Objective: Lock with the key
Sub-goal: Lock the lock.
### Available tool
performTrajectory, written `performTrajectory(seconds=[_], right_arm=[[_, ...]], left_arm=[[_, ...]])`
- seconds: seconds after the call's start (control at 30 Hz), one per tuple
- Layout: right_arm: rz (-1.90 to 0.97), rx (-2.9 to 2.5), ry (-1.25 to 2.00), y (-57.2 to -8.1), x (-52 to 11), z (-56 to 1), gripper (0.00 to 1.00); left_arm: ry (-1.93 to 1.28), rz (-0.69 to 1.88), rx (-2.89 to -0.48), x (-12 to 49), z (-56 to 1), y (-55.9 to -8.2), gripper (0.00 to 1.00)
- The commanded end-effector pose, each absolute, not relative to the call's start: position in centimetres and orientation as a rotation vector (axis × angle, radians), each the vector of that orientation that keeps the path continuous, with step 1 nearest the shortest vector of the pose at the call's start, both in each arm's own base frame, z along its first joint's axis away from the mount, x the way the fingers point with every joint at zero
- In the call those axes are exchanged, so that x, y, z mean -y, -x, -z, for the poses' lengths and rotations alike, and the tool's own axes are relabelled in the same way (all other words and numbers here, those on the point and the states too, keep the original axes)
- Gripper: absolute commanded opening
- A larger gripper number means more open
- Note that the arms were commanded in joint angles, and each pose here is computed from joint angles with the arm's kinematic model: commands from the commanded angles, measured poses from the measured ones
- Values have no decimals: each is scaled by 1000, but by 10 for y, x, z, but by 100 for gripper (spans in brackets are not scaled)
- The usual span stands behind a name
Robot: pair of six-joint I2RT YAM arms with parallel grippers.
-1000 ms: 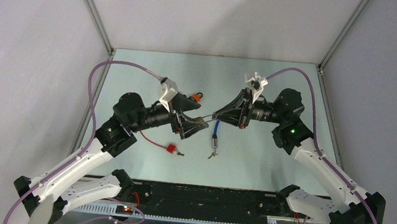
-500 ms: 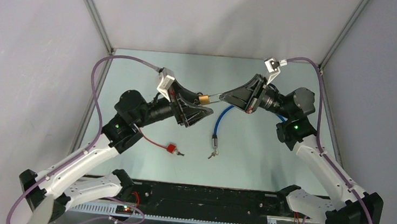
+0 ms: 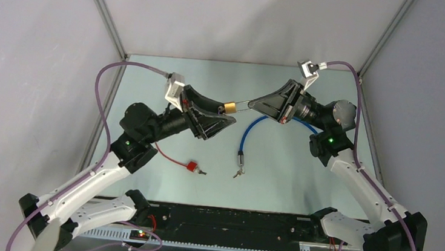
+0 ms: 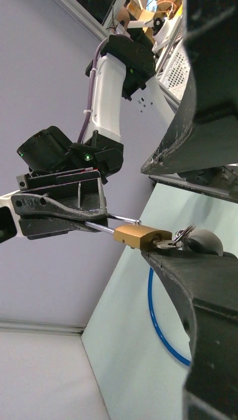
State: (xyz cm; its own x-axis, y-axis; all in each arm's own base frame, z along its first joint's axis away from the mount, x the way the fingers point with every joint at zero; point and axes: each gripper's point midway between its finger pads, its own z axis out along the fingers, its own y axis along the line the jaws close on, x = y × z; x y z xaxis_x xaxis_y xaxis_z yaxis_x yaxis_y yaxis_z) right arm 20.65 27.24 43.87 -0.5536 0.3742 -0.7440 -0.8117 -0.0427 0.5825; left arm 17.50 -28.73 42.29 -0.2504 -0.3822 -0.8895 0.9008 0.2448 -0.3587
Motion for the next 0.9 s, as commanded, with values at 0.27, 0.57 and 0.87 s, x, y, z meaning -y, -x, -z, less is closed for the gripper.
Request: performTrajectory(seconds=[0.27, 0.57, 0.87], right_arm=[[-1753, -1270, 562, -197, -269, -464, 0], [-1730, -1279, 601, -194, -271, -458, 0], [-1595, -1281, 670, -188, -271, -447, 42]], left_arm=[[-532, 1369, -1233, 289, -436, -177, 23], [-508, 1366, -1241, 288, -436, -181, 21], [-507, 1378, -1232, 287, -437, -177, 0]])
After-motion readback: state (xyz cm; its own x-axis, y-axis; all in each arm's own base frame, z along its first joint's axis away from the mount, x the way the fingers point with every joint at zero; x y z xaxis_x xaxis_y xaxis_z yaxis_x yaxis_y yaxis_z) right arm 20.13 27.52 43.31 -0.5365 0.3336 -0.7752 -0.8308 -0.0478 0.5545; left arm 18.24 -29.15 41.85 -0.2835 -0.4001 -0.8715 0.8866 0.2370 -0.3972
